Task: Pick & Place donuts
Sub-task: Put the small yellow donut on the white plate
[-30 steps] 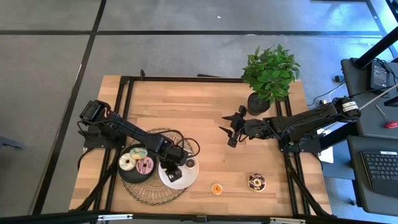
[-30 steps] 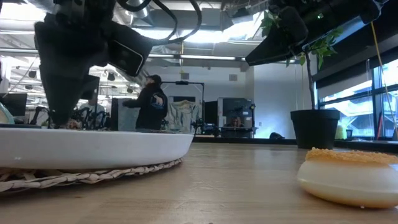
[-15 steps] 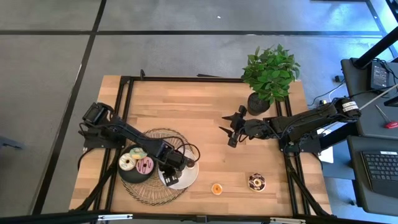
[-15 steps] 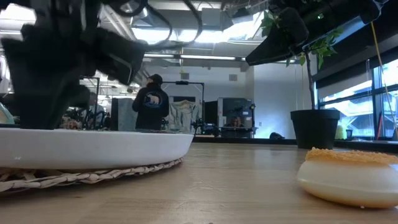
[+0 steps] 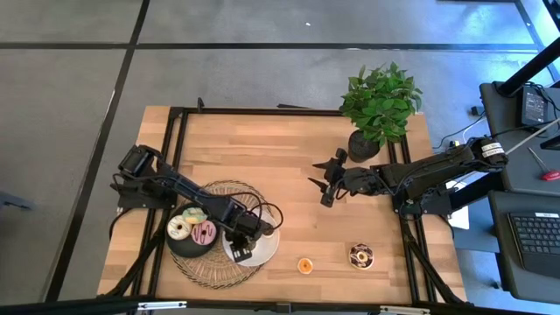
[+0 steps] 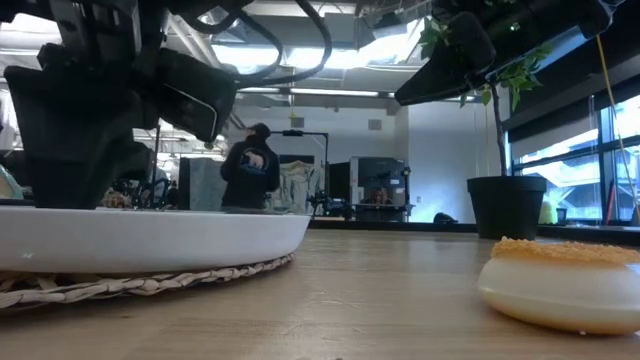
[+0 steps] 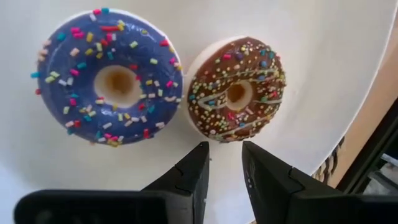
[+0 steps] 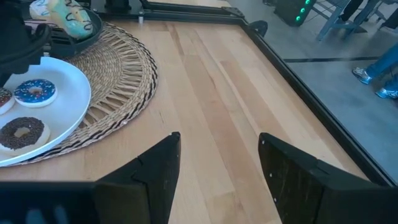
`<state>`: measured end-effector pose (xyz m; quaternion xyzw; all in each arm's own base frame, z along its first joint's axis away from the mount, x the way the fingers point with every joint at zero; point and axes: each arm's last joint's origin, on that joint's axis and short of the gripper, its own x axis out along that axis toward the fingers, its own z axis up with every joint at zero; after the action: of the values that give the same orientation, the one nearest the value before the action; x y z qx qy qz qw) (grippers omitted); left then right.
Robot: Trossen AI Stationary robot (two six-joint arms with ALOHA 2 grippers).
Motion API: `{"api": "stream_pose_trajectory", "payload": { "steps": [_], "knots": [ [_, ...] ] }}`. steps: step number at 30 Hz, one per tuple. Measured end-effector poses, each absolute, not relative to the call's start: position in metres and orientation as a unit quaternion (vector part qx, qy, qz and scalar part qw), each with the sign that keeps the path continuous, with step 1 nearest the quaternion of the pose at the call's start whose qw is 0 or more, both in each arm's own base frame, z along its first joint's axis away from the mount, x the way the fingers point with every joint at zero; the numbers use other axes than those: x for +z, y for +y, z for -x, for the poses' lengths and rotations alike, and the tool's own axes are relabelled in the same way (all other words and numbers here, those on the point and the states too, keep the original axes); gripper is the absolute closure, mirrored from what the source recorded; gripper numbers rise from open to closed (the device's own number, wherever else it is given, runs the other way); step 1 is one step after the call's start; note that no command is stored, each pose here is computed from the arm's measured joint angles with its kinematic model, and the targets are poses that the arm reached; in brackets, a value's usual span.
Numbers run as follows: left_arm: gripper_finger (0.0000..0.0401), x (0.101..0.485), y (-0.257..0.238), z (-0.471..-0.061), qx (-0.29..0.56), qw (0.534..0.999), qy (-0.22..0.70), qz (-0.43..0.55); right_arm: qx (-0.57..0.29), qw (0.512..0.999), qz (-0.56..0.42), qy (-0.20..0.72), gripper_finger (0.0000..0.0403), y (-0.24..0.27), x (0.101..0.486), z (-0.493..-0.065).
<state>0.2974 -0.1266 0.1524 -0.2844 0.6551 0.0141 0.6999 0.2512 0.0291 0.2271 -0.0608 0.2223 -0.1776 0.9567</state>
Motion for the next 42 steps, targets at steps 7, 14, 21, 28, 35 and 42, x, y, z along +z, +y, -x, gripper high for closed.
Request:
{"api": "stream_pose_trajectory", "payload": {
  "steps": [7, 14, 21, 28, 35, 42],
  "knots": [
    [0.0307, 0.173, -0.133, -0.311, -0.051, 0.725, 0.635, 0.261, -0.127, 0.959, 0.055, 0.248, 0.0186, 0.032, 0.223, -0.250],
    [0.0309, 0.197, -0.134, -0.327, -0.096, 0.799, 0.570, 0.165, 0.016, 0.949, 0.016, 0.316, 0.0186, 0.040, 0.212, -0.244],
    [0.0306, 0.200, -0.130, -0.335, -0.093, 0.842, 0.521, 0.105, 0.015, 0.915, -0.021, 0.404, 0.0186, 0.055, 0.199, -0.229],
    [0.0311, 0.201, -0.126, -0.339, -0.077, 0.865, 0.495, 0.033, 0.017, 0.929, 0.024, 0.370, 0.0186, 0.062, 0.202, -0.232],
    [0.0304, 0.210, -0.128, -0.350, -0.064, 0.902, 0.426, 0.031, 0.010, 0.948, 0.064, 0.310, 0.0186, 0.063, 0.211, -0.239],
    [0.0301, 0.217, -0.128, -0.358, -0.059, 0.928, 0.367, -0.012, 0.001, 0.950, 0.011, 0.311, 0.0186, 0.064, 0.211, -0.239]
  ]
}}
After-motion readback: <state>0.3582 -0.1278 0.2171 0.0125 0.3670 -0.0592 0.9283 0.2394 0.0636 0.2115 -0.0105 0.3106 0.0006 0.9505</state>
